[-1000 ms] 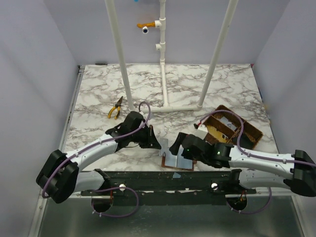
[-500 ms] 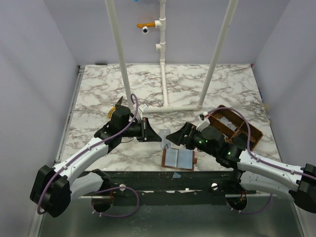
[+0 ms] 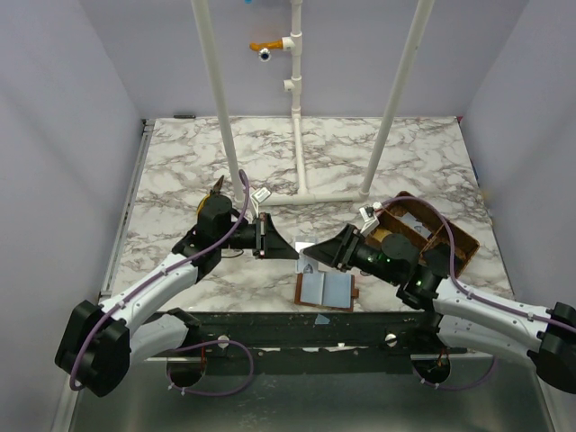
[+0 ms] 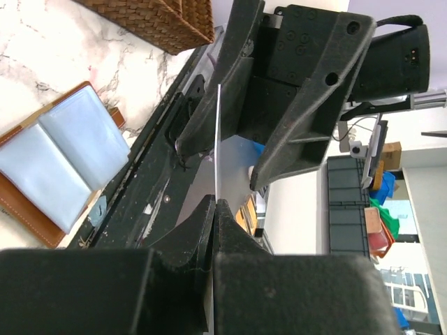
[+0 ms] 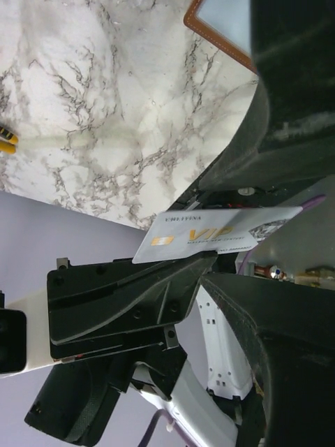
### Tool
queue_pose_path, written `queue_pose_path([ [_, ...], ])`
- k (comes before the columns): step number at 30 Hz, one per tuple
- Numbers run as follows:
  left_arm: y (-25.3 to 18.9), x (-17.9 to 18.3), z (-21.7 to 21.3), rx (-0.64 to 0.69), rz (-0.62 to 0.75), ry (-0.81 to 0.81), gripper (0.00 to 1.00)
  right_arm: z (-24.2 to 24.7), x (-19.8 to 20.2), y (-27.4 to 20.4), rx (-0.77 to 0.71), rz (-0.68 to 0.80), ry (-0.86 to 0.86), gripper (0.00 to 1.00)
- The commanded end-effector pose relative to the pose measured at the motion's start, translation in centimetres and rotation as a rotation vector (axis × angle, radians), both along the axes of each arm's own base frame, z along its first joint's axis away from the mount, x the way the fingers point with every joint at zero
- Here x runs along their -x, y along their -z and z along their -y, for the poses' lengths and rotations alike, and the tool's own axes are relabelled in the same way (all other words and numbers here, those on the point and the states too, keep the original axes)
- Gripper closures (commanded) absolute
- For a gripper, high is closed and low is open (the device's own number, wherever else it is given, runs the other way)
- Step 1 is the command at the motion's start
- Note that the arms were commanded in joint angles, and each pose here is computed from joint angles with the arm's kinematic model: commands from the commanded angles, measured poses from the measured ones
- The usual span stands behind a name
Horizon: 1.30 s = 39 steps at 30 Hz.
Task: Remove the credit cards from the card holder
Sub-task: Place the credit card in the storage box.
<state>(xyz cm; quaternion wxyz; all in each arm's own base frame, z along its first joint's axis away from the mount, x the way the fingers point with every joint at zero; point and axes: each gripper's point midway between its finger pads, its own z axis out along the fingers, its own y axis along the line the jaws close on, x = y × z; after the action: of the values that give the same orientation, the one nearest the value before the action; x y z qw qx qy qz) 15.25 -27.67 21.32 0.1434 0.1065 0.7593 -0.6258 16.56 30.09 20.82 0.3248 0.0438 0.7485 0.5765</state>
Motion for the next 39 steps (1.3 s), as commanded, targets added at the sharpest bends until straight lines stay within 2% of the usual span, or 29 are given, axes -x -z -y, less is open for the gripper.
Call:
queue_pose_path([
  [1,-0.8,0.5,0.0,0.045,0.013,0.044,1.0,0.2,0.5,-1.1,-0.058,0.022,-0.022,0.51],
  [3,-0.6,0.5,0.1,0.04,0.004,0.046,1.0,0.2,0.5,-1.2,-0.061,0.021,-0.025,0.66],
  [6,-0.5,0.5,0.1,0.035,0.0,0.045,1.0,0.1,0.4,-1.1,-0.056,0.014,-0.028,0.98],
  [10,-0.2,0.4,-0.1,0.013,0.0,0.037,1.0,0.0,0.3,-0.5,-0.037,-0.005,-0.02,0.99],
  [11,-0.1,0.4,-0.1,0.004,0.006,0.033,0.98,0.1,0.2,-0.4,-0.033,-0.008,-0.014,0.99],
  [13,0.2,0.3,-0.3,-0.023,0.01,0.022,0.87,0.3,0.0,-0.2,-0.02,-0.012,0.003,1.0],
  [15,0.4,0.1,-0.5,-0.045,0.014,0.002,0.65,0.4,-0.3,-0.2,-0.004,-0.013,0.017,0.99],
  [17,0.7,-0.1,-0.7,-0.081,0.016,-0.026,0.31,0.6,-0.6,0.0,0.031,-0.029,0.033,1.0],
  [18,0.8,-0.3,-0.9,-0.097,0.02,-0.043,0.09,0.6,-0.7,0.0,0.045,-0.028,0.039,0.99],
  [19,1.1,-0.5,-1.1,-0.12,0.022,-0.062,0.02,0.8,-0.9,0.2,0.069,-0.033,0.052,0.99],
  [27,2.6,-3.1,-3.7,-0.361,0.069,-0.251,0.02,2.9,-2.2,1.2,0.192,-0.053,0.17,0.99],
  [39,2.1,-5.0,-5.2,-0.463,0.082,-0.369,0.02,6.3,-4.2,3.5,0.397,-0.092,0.356,0.99],
])
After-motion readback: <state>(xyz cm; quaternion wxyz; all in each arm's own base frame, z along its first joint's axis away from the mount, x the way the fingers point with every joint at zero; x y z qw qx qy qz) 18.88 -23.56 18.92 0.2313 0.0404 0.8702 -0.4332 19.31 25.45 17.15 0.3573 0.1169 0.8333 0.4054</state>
